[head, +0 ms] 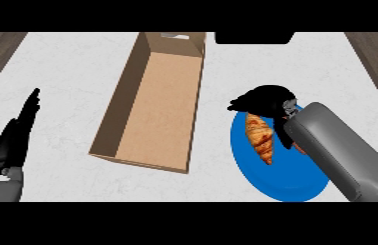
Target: Pick the croissant from the plate and place it in the cardboard box
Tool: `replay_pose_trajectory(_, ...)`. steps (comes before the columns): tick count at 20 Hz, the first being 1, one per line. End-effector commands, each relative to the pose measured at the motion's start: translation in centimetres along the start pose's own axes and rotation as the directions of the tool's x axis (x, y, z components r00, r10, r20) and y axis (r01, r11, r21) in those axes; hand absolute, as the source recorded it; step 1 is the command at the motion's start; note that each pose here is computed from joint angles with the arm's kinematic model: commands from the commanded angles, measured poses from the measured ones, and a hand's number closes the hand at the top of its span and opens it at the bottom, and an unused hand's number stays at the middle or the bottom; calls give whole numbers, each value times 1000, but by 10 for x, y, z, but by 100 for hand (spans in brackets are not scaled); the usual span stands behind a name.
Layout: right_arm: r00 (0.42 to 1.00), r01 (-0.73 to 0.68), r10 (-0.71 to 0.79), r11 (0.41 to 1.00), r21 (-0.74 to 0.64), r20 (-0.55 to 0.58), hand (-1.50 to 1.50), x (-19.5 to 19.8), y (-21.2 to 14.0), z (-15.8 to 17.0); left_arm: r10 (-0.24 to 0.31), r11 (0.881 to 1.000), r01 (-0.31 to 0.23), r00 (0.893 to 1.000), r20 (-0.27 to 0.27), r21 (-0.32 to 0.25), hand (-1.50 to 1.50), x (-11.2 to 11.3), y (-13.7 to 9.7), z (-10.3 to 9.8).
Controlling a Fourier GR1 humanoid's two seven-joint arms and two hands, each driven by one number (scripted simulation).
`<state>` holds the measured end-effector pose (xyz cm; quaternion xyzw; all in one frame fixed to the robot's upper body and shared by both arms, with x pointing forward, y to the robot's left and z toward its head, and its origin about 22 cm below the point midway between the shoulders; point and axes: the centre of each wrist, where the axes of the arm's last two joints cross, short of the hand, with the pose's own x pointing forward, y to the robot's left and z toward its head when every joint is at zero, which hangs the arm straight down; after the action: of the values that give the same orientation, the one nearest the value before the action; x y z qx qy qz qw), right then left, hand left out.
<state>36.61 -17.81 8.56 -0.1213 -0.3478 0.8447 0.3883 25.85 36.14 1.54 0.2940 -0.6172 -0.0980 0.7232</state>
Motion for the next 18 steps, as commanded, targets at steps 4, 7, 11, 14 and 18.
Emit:
replay_pose_trajectory(4,995,15,-15,1000,7,96,-150,25,16,7,10,1000,-10,1000,6,3,0,9,-10,-9)
replay_pose_trajectory(7,996,21,-21,1000,-4,91,-150,32,0,9,6,1000,-6,1000,-13,0,0,5,-6,2)
replay_pose_trajectory(11,999,-32,31,999,28,41,-150,42,5,4,0,1000,-1,1000,-8,-5,0,2,7,-5)
replay_pose_trajectory(14,998,-52,53,997,62,-28,-150,52,19,-7,1,1000,-1,1000,-5,1,0,-9,-1,-1)
replay_pose_trajectory(18,997,-31,37,996,86,-74,-150,28,35,-25,-4,1000,4,1000,0,-10,0,10,2,3)
